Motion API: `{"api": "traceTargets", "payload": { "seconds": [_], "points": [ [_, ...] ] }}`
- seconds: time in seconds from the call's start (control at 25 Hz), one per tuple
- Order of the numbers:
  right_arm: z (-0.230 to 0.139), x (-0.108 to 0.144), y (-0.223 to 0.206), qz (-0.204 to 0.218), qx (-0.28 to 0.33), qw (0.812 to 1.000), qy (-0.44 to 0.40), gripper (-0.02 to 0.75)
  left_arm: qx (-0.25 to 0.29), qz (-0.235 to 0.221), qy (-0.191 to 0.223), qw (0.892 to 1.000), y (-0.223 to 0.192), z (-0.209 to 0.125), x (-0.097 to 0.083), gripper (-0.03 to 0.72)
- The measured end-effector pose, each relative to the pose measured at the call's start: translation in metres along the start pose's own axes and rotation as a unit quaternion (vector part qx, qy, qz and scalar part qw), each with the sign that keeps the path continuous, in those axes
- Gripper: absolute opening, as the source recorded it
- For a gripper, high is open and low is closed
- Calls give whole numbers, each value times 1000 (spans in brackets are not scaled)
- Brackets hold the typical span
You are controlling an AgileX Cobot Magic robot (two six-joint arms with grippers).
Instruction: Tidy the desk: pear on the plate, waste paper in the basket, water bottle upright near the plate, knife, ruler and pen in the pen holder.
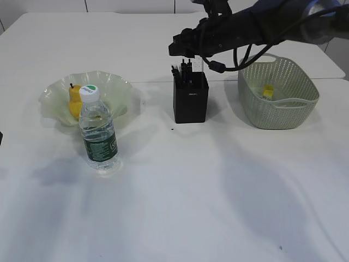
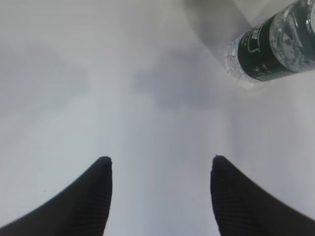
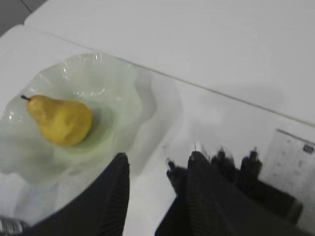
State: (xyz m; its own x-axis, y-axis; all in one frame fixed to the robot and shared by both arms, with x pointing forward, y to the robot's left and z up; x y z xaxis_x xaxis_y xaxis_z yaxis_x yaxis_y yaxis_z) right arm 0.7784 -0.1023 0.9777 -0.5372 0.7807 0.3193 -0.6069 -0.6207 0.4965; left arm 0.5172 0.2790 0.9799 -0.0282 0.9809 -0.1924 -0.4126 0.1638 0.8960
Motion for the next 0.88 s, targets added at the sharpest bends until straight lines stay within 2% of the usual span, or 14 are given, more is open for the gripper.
{"api": "traceTargets", "payload": {
  "seconds": [0.12, 0.32, 0.56, 0.68, 0.88],
  "points": [
    [-6, 4, 20, -25, 68, 997, 1, 292, 4, 0, 0, 1000, 0, -1, 0, 447],
    [-18, 2, 59, -98, 169, 980, -39, 292, 11, -1, 0, 1000, 0, -3, 0, 447],
    [-11, 11, 113, -156, 224, 961, -36, 293, 12, 2, -3, 1000, 0, -4, 1, 447],
    [-4, 4, 144, -205, 231, 951, -30, 292, 8, 6, -9, 1000, 4, -4, 1, 447],
    [-12, -15, 193, -243, 228, 941, -65, 293, -13, 15, -24, 1000, 22, -5, 2, 447]
  ]
}}
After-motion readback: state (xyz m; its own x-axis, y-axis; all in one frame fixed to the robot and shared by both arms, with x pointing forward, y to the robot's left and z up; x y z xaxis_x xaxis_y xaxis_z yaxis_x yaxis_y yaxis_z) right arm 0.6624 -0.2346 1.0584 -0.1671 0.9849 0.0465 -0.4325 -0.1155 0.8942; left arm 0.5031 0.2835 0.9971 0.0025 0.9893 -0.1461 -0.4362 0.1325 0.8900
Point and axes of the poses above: a point on each arm's last joint axis where the gripper is mounted, y pointing back along that axis away from the gripper, x along the wrist's bending axis when the last joint is at zero, z = x × y, the point moved 6 cm from there along -y, pointing out along that axis toward the gripper, and after that the axes turned 4 degrees about -y, right-handed, at the moved point
